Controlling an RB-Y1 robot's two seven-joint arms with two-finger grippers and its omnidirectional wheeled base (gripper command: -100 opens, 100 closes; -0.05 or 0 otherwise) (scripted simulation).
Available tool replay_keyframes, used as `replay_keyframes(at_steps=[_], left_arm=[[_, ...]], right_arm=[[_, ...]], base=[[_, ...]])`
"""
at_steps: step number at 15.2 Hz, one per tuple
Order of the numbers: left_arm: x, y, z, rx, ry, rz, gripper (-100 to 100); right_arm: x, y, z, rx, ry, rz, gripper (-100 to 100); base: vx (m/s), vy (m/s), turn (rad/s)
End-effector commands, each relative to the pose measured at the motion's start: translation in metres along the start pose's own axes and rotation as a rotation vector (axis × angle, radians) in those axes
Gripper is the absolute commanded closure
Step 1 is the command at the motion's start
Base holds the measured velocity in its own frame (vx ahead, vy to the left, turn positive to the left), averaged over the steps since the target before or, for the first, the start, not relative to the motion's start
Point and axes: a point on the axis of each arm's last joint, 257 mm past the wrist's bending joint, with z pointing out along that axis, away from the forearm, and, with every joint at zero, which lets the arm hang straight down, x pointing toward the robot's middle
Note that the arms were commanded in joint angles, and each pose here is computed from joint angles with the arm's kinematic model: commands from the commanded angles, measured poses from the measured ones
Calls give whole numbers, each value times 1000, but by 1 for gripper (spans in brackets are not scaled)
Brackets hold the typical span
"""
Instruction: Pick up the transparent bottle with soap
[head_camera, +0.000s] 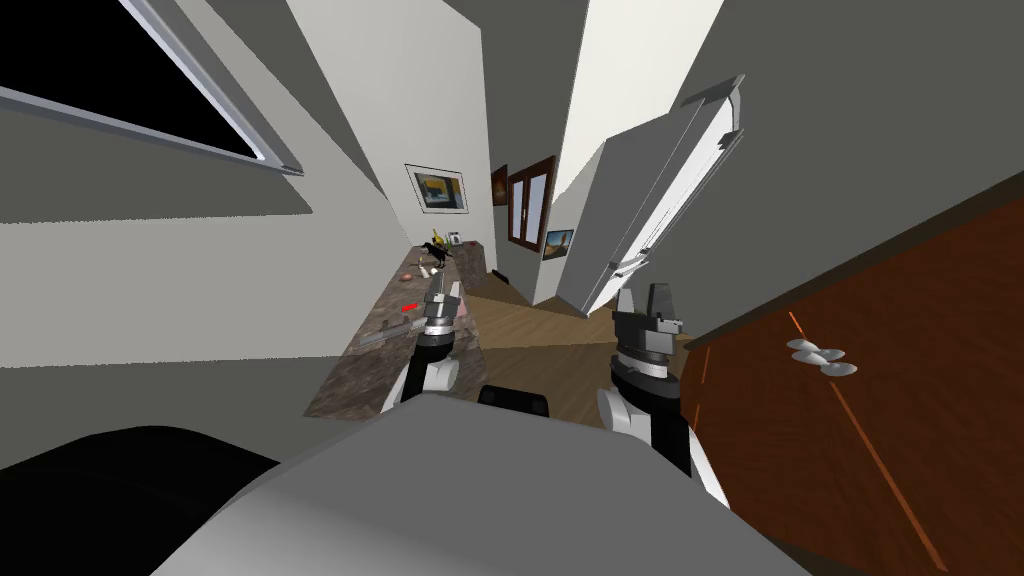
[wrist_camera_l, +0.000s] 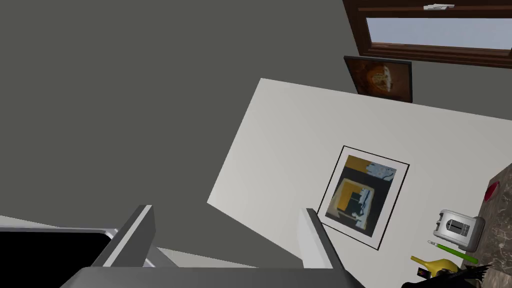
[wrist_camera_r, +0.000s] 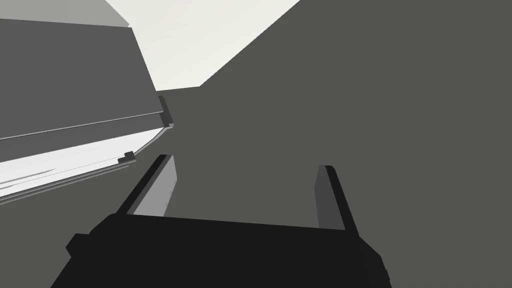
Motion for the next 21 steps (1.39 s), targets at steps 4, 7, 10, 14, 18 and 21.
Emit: replay_keyframes(at_steps=[4,7,10,14,18,21], left_arm=[[6,12,1,-35,63,20,-100],[9,28,3,-83,112,36,-100],[9,39,4,-113,133,43,-100],[8,63,8,-185,170,59,-100],[3,90,13,-267,198,77,-100],[-1,105,16,-315,208,88,-100]], right_arm=[[0,0,0,0,0,0,0],[0,0,0,0,0,0,0],[0,0,0,0,0,0,0],[0,0,0,0,0,0,0],[0,0,0,0,0,0,0],[0,0,0,0,0,0,0]], base=[[0,-9,17],[1,-15,22],[2,-20,26],[4,-26,38],[8,-32,44],[5,-25,34]])
